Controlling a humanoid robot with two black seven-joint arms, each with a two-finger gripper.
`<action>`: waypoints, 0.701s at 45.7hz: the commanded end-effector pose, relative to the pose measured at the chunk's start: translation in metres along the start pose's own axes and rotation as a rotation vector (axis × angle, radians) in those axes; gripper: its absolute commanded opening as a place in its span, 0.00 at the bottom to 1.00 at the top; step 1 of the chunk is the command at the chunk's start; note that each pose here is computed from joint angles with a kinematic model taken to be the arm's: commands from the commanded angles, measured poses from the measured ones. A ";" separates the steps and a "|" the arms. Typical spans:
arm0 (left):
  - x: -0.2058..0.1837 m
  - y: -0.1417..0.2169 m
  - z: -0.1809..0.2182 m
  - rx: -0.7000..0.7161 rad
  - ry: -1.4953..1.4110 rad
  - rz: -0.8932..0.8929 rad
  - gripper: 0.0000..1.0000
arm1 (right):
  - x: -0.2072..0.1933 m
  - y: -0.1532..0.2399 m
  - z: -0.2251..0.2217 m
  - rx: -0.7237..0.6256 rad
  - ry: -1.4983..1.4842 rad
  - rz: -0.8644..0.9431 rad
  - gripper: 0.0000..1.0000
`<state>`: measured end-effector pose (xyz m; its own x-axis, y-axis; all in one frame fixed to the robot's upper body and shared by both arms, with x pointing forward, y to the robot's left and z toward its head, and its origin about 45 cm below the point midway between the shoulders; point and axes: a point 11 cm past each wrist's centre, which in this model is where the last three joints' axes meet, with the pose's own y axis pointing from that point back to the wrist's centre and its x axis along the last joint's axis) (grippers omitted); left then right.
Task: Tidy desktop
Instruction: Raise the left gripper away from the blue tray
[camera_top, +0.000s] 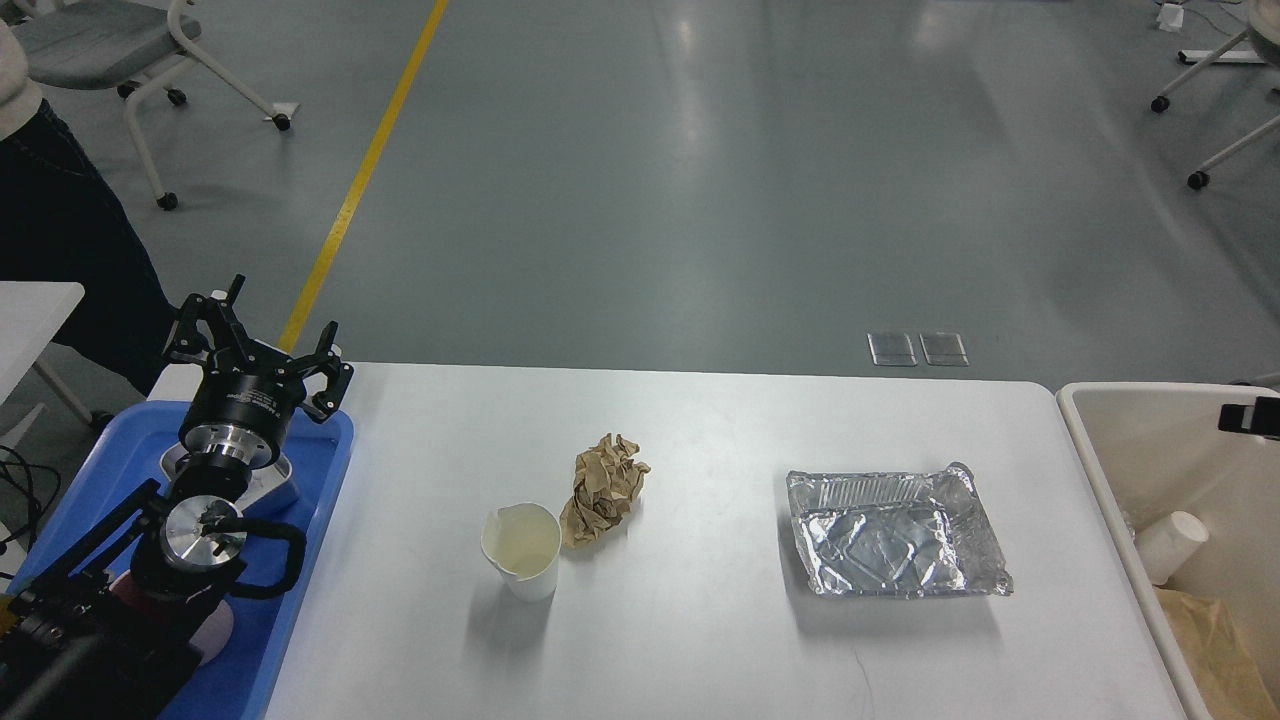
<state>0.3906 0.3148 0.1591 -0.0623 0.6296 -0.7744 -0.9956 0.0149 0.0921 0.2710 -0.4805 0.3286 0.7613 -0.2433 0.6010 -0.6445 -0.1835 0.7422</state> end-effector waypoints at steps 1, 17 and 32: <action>0.002 0.001 -0.002 0.018 -0.006 0.003 0.96 | 0.015 0.015 -0.006 -0.006 0.036 0.027 1.00; 0.021 0.014 -0.002 0.017 -0.003 0.003 0.96 | 0.040 0.030 -0.037 -0.008 0.201 0.124 1.00; 0.022 0.013 0.000 0.010 0.001 0.005 0.96 | -0.001 0.001 -0.023 -0.088 0.406 0.088 0.99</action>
<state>0.3762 0.3277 0.1431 -0.0671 0.6285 -0.7749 -0.9945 0.0203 0.1025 0.2783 -0.4593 0.3540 0.6472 0.1351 0.7502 -0.7465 -0.0872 0.6597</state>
